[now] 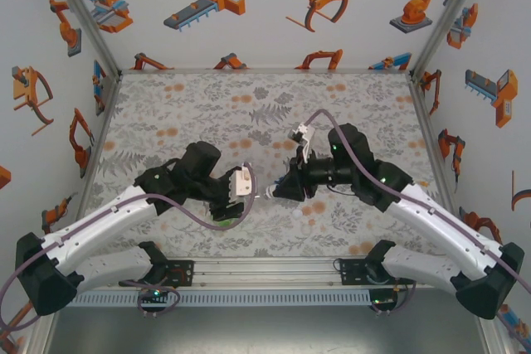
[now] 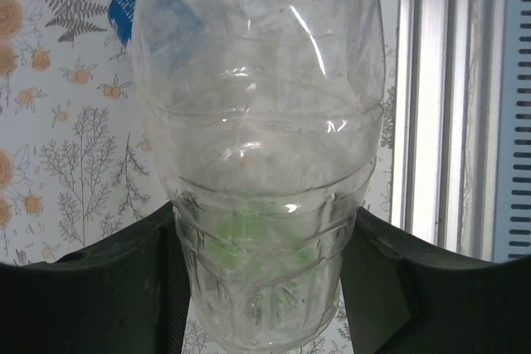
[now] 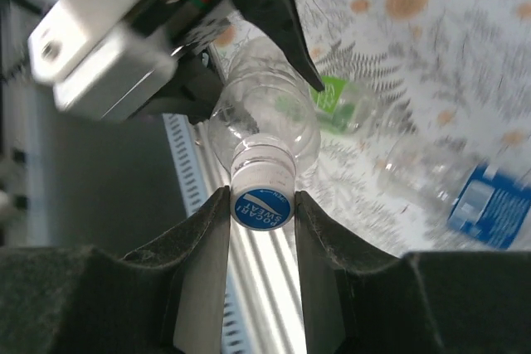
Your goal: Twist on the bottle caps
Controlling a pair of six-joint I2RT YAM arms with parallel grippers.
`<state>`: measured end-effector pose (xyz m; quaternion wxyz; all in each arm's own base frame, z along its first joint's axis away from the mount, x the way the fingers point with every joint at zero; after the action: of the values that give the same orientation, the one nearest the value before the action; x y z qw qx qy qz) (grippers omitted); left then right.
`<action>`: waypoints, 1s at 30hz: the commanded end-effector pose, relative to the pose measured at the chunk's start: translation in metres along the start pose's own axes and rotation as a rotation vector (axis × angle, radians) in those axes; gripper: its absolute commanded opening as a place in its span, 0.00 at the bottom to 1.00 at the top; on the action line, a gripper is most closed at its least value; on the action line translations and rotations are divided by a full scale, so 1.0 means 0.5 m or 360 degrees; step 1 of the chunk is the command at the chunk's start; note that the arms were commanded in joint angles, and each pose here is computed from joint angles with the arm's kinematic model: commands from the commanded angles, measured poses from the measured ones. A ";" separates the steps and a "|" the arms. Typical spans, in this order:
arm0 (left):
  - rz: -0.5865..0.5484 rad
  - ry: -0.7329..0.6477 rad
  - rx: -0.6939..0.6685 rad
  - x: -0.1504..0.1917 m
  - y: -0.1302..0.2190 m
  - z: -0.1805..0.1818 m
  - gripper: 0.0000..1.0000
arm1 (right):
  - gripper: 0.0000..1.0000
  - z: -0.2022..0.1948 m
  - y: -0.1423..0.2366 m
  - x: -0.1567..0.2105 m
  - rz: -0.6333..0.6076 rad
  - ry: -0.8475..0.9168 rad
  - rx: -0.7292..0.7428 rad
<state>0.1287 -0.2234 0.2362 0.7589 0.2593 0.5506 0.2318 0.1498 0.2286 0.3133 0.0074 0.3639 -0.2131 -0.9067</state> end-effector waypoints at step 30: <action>-0.0141 -0.0034 -0.0207 -0.032 -0.004 0.040 0.00 | 0.60 -0.019 0.033 -0.077 -0.0171 -0.0540 0.0370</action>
<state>0.1489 -0.2369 0.2367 0.7768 0.1954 0.5410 0.2565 0.1869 0.2218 0.3218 -0.1517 0.1178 -0.2969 -0.9354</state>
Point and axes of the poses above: each hand's point on the last joint's axis, 136 mm out from that joint toward the fingers, its own y axis back along the fingers, its own z axis along the line the jaws close on, x = y × z, the point moved 7 cm from there along y, back along the fingers, and after that the axes turned 11 degrees about -y, right-handed, at the moved point
